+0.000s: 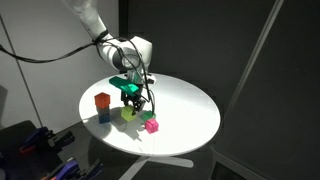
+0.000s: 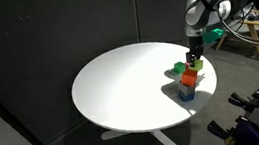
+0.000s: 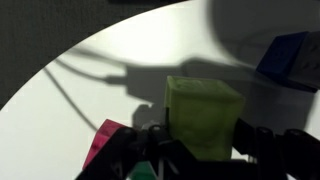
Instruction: Put the yellow block on the table
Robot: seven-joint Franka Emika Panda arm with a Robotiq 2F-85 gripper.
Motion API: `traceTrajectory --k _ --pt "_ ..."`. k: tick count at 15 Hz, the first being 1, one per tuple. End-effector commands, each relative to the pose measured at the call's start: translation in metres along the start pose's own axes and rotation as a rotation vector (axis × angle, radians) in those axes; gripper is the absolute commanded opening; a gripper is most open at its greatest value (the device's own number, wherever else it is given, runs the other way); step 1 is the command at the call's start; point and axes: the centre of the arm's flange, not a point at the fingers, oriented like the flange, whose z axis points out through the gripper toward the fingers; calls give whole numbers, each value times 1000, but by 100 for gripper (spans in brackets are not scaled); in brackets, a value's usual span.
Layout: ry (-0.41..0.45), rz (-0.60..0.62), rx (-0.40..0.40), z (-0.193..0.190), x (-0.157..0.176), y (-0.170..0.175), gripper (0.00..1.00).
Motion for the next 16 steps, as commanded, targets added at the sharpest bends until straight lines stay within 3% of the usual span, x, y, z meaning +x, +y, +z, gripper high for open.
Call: traceTrajectory --k 1,11,12,16 --pt "15 -12 -7 3 13 17 27" --pt "2 4 -7 16 20 28 27" --pt "0 3 -8 17 20 28 71" --pt "-6 -3 -7 18 19 26 99"
